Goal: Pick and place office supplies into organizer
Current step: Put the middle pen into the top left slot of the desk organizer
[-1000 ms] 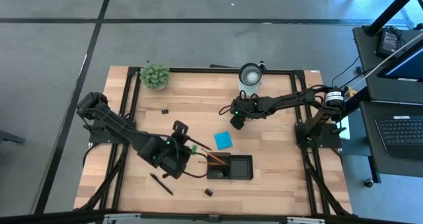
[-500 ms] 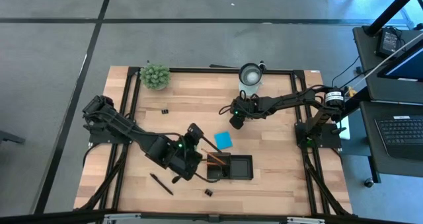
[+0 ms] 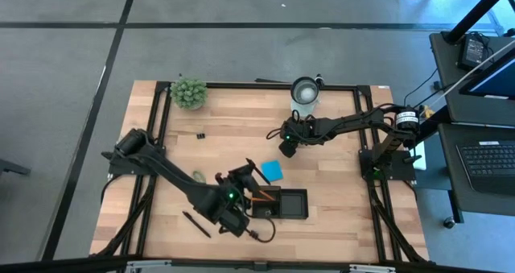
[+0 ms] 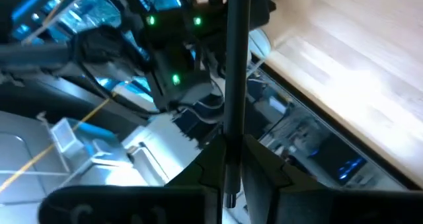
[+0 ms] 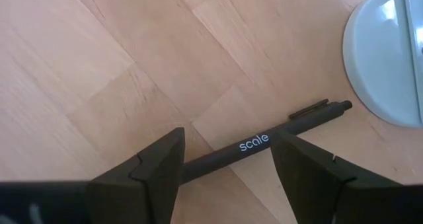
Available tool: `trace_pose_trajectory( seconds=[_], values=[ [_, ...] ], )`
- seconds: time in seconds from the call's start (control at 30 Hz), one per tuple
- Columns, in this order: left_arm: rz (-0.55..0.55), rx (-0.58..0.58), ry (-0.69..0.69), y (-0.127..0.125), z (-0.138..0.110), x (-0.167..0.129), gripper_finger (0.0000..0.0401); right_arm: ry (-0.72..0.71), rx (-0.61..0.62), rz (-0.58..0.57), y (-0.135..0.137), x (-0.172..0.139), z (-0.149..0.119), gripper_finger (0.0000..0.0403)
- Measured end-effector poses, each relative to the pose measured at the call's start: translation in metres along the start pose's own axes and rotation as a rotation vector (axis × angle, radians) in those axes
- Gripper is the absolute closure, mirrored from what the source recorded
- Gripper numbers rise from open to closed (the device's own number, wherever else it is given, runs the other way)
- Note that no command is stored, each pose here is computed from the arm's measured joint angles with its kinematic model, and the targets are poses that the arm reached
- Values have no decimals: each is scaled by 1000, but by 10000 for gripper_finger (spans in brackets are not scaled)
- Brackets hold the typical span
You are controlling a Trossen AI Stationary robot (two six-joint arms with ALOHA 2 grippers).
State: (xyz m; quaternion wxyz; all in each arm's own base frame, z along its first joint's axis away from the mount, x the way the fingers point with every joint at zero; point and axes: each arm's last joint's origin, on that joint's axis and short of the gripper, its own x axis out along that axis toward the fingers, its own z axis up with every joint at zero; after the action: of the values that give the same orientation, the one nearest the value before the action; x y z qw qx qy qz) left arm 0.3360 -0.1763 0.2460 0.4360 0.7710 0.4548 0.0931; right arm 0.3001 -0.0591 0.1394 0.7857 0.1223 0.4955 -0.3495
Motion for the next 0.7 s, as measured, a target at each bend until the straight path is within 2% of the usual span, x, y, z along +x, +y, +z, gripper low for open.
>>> trace_pose_trajectory(
  seconds=[0.2, 0.4, 0.57, 0.7],
  values=[
    [19, 64, -16, 0, 12, -3, 373, -1, 16, 1, 0, 0, 0, 175],
    [14, 256, -52, 0, 14, -4, 372, -1, 20, 1, 0, 0, 0, 175],
    [0, 278, -163, 4, 20, -5, 372, -1, 19, 1, 0, 0, 0, 175],
    [7, 249, -216, 8, 23, -5, 372, -1, 19, 1, 0, 0, 0, 175]
  ],
)
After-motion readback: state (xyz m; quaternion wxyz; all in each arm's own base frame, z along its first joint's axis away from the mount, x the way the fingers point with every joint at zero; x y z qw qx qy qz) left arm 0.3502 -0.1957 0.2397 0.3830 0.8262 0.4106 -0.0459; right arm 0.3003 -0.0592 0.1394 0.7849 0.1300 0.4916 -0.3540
